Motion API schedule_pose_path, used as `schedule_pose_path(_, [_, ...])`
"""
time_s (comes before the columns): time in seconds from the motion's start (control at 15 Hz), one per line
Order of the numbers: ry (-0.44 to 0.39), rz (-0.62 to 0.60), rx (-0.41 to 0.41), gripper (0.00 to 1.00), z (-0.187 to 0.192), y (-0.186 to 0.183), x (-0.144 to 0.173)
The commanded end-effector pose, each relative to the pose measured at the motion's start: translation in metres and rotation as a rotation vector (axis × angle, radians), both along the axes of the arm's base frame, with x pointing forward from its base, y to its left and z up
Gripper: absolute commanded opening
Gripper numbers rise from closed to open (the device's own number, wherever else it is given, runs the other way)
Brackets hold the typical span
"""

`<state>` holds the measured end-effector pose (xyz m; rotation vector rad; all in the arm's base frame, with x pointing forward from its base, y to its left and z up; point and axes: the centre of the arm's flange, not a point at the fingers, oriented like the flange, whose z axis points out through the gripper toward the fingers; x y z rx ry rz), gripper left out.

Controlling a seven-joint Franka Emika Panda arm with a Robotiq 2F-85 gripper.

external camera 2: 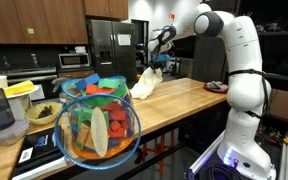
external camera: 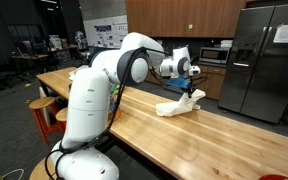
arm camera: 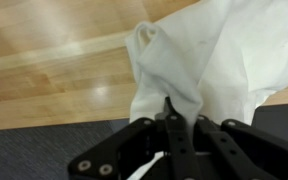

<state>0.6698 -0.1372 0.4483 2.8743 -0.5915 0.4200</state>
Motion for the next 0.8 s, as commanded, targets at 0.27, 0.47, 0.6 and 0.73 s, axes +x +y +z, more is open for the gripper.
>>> schedule_pose_path(0.27, [0.029,0.283,-0.116,0.01,-0.014,0.171,-0.018])
schedule_pose_path(0.47, [0.074,0.389,-0.162,0.01,-0.038,0.202,-0.047])
schedule_pose_path(0.6, [0.124,0.430,-0.192,0.01,-0.063,0.198,-0.074])
schedule_pose_path(0.73, [0.191,0.428,-0.213,0.01,-0.095,0.173,-0.104])
